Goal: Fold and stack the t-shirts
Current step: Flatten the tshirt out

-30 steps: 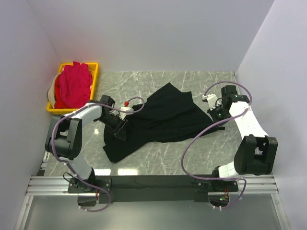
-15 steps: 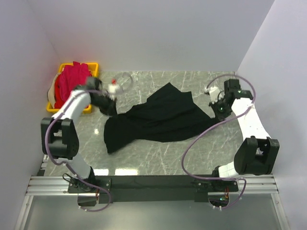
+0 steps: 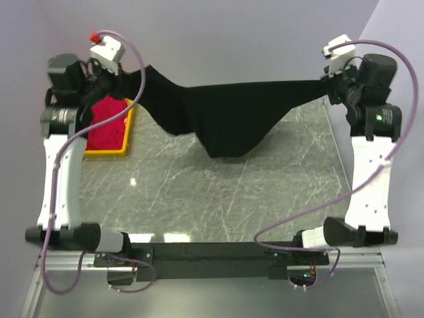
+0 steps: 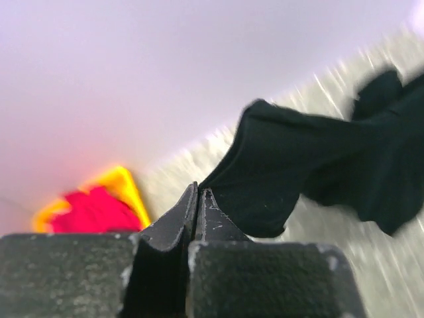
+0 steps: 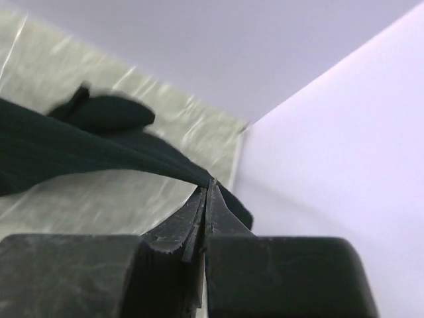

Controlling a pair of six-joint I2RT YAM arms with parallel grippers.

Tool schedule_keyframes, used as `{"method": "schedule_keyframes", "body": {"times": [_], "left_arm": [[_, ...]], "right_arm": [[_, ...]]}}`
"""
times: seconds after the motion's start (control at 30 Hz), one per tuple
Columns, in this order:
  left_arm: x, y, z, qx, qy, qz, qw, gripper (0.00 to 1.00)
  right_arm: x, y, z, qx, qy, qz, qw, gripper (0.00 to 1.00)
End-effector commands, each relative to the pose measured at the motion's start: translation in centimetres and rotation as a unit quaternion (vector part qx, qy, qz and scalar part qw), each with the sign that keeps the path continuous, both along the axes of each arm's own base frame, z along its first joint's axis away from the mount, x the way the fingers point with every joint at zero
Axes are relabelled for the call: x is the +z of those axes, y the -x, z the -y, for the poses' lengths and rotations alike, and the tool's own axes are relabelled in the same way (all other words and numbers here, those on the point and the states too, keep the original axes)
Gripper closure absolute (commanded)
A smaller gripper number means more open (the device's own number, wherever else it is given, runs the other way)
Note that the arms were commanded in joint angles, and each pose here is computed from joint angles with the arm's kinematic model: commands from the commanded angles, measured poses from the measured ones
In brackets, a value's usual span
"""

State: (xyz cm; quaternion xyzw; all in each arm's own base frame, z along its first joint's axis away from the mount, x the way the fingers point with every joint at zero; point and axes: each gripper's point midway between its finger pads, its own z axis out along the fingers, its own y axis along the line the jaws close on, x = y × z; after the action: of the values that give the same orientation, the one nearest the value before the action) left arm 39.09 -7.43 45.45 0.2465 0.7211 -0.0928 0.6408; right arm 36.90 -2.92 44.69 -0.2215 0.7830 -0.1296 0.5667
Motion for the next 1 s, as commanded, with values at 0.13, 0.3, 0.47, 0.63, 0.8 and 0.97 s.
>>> {"method": "schedule_keyframes", "body": {"times": [0.13,0.3,0.47,0.63,0.8,0.97], "left_arm": [[13.2,9.6,-3.3,0.094,0.054,0.249,0.962,0.99],[15.7,15.3,-4.7,0.128,0.054,0.315,0.939,0.99],[18.9,21.3,-5.4,0.141,0.058,0.368,0.917,0.99],[19.9,22.0,-6.3,0.166,0.057,0.367,0.913,0.99],[18.0,16.6,-6.2,0.165,0.036,0.326,0.93,0.99],[10.7,6.3,-4.7,0.126,0.0,0.23,0.965,0.99]], "right_arm": [[11.5,8.8,1.8,-0.069,0.016,0.234,0.97,1.0],[15.6,14.9,2.4,-0.099,0.023,0.342,0.934,1.0],[19.8,21.2,2.2,-0.109,0.035,0.427,0.897,1.0],[21.7,21.9,2.7,-0.123,0.065,0.446,0.884,1.0],[17.4,13.9,3.7,-0.124,0.093,0.37,0.916,1.0],[9.0,4.7,3.7,-0.102,0.084,0.275,0.952,1.0]]}}
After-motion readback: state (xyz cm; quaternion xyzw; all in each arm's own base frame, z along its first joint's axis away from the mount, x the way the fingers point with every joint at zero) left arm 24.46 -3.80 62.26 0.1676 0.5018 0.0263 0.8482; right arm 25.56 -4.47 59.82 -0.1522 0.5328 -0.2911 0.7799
